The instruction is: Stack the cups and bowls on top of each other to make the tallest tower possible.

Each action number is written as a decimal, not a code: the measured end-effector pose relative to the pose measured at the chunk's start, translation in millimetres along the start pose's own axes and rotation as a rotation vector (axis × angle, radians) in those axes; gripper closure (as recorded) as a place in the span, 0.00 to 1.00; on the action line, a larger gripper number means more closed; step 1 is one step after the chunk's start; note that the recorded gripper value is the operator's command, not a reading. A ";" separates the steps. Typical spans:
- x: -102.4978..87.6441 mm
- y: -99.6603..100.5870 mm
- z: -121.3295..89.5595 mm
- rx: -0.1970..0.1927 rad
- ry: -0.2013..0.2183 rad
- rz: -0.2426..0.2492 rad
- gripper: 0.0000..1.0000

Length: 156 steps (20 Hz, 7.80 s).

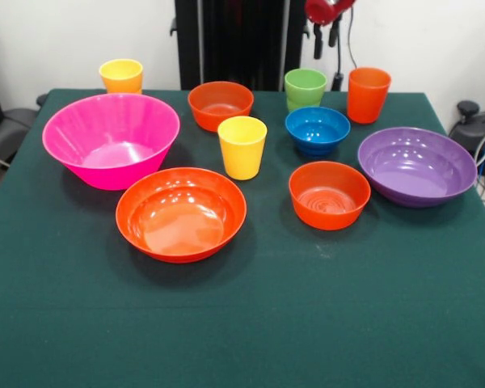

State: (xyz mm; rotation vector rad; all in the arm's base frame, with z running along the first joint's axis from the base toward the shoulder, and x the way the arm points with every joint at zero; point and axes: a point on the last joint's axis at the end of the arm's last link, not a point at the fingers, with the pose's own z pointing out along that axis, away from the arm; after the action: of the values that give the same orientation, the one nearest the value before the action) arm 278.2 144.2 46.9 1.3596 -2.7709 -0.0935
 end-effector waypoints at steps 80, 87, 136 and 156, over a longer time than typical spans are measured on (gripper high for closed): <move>5.5 13.3 57.5 0.240 -0.054 -0.064 1.00; 6.0 11.1 56.3 0.244 -0.054 -0.059 1.00; 18.8 -132.8 -76.5 0.170 -0.324 0.162 1.00; 25.2 -187.3 -65.3 0.211 -0.386 0.116 1.00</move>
State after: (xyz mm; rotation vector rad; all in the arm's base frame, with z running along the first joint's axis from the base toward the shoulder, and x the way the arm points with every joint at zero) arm 415.3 7.8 98.0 1.3429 -3.2564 -0.0656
